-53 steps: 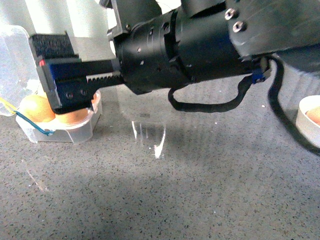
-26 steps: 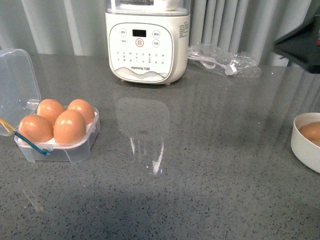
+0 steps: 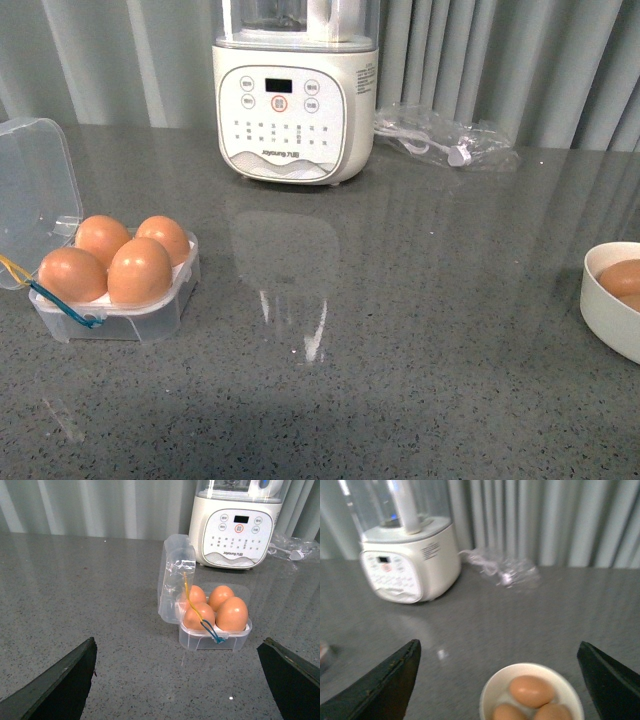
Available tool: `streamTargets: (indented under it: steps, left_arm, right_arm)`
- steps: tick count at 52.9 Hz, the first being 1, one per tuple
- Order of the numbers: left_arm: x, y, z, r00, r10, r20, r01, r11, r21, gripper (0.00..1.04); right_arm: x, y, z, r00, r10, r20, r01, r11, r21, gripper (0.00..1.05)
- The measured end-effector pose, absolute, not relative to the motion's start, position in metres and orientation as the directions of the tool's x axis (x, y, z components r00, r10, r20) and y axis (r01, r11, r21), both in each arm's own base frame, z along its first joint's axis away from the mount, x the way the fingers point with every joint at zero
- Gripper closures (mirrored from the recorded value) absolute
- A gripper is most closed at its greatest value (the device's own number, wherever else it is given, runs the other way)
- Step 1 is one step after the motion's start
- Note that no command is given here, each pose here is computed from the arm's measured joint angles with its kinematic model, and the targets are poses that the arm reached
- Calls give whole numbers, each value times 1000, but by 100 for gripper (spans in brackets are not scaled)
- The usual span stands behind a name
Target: Put egg into box
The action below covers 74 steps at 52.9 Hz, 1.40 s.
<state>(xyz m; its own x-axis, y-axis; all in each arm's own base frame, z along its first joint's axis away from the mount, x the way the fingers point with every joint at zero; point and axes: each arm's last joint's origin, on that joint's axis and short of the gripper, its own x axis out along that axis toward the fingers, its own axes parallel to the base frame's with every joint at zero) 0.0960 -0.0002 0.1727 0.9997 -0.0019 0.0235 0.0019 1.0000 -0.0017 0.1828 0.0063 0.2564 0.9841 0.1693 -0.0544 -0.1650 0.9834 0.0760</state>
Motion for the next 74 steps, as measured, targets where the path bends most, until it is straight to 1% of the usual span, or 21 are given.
streamTargets:
  steps: [2, 3, 5, 8, 11, 17, 19, 20, 22, 23, 25, 39, 74]
  left_arm:
    - [96, 0, 173, 1000, -2, 23, 2, 1000, -2, 7]
    - [96, 0, 173, 1000, -2, 23, 2, 1000, -2, 7]
    - [96, 0, 173, 1000, -2, 23, 2, 1000, -2, 7]
    - [96, 0, 173, 1000, -2, 23, 2, 1000, -2, 7]
    - [96, 0, 173, 1000, -2, 23, 2, 1000, -2, 7]
    - [96, 0, 173, 1000, -2, 24, 2, 1000, -2, 7]
    - [96, 0, 173, 1000, -2, 23, 2, 1000, -2, 7]
    - [96, 0, 173, 1000, -2, 24, 2, 1000, -2, 7]
    - [96, 0, 173, 1000, -2, 24, 2, 1000, -2, 7]
    - [96, 0, 173, 1000, -2, 24, 2, 1000, -2, 7]
    - [96, 0, 173, 1000, -2, 24, 2, 1000, -2, 7]
    - [96, 0, 173, 1000, -2, 24, 2, 1000, -2, 7]
    - [96, 0, 173, 1000, -2, 24, 2, 1000, -2, 7]
  right_arm:
    - [181, 4, 253, 996, 85, -23, -84, 995, 44, 19]
    - [178, 2, 249, 999, 38, -9, -38, 999, 33, 24]
    - [173, 0, 242, 1000, 2, -1, -2, 1000, 23, 33]
    - [167, 0, 232, 1000, -4, -2, 4, 1000, 14, 46]
    - [162, 0, 224, 1000, -3, -9, 3, 1000, 10, 57]
    - [155, 0, 213, 1000, 0, -13, 0, 1000, 5, 74]
    - [152, 0, 210, 1000, 0, -12, 0, 1000, 4, 81]
    - [152, 0, 209, 1000, 0, -11, 0, 1000, 4, 83]
    - [149, 0, 206, 1000, 0, -10, 0, 1000, 4, 90]
    - [148, 0, 205, 1000, 0, -10, 0, 1000, 3, 92]
    - [145, 0, 201, 1000, -1, -7, 1, 1000, 3, 101]
    - [131, 0, 185, 1000, -1, -7, 1, 1000, 1, 102]
    - [113, 0, 168, 1000, 0, 6, 0, 1000, 0, 102]
